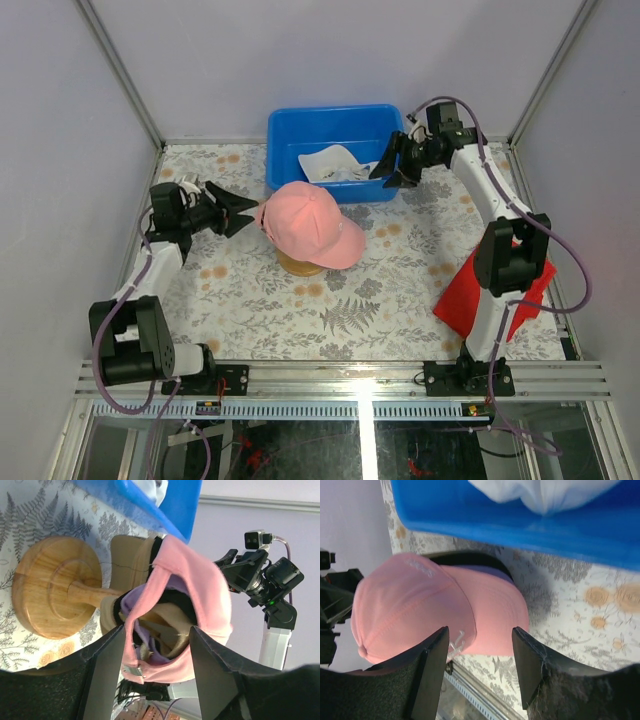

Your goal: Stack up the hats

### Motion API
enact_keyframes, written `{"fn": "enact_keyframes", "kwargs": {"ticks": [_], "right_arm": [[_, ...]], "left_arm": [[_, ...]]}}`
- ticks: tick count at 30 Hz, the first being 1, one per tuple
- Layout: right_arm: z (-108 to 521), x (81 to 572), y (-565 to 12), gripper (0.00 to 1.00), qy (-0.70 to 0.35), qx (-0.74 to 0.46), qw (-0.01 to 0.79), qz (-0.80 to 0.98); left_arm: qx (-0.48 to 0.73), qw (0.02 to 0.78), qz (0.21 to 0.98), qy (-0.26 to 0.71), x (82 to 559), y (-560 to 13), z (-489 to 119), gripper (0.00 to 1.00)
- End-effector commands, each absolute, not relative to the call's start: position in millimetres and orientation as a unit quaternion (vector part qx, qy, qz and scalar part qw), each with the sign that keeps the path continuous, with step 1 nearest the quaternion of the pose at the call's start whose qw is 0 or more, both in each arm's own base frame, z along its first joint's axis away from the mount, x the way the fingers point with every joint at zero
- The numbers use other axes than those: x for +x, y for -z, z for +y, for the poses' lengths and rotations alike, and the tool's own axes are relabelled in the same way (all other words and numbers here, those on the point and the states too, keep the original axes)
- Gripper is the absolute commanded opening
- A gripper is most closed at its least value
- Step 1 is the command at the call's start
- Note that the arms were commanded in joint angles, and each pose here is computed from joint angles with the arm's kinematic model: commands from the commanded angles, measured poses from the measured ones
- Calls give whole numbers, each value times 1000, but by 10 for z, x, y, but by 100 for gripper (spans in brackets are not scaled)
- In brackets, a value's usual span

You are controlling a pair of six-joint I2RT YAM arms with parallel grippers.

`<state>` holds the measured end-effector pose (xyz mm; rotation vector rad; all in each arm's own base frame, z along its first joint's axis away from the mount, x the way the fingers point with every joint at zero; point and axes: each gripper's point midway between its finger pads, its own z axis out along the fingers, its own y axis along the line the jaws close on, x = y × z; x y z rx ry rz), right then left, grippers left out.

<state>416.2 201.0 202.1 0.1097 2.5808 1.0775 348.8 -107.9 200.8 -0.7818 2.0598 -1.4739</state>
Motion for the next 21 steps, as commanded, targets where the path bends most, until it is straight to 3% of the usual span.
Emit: {"fn": "enact_keyframes", "kwargs": {"ticks": [1, 5, 11, 21], "right_arm": [[2120, 4449, -2264, 60, -375, 17, 206, 904], [2265, 4846, -2235, 66, -355, -9, 229, 906], [2308, 5319, -1964, 100, -311, -29, 275, 909], [2552, 5622, -1409, 99, -288, -57, 317, 902]], "left_arm": [[-265, 312, 746, 525, 3621, -2432, -960, 55], [-284, 348, 770, 454, 3703, -2487, -771, 60], [-313, 365, 771, 417, 3779, -2478, -631, 65], [-330, 363, 773, 402, 3861, -2449, -567, 65]]}}
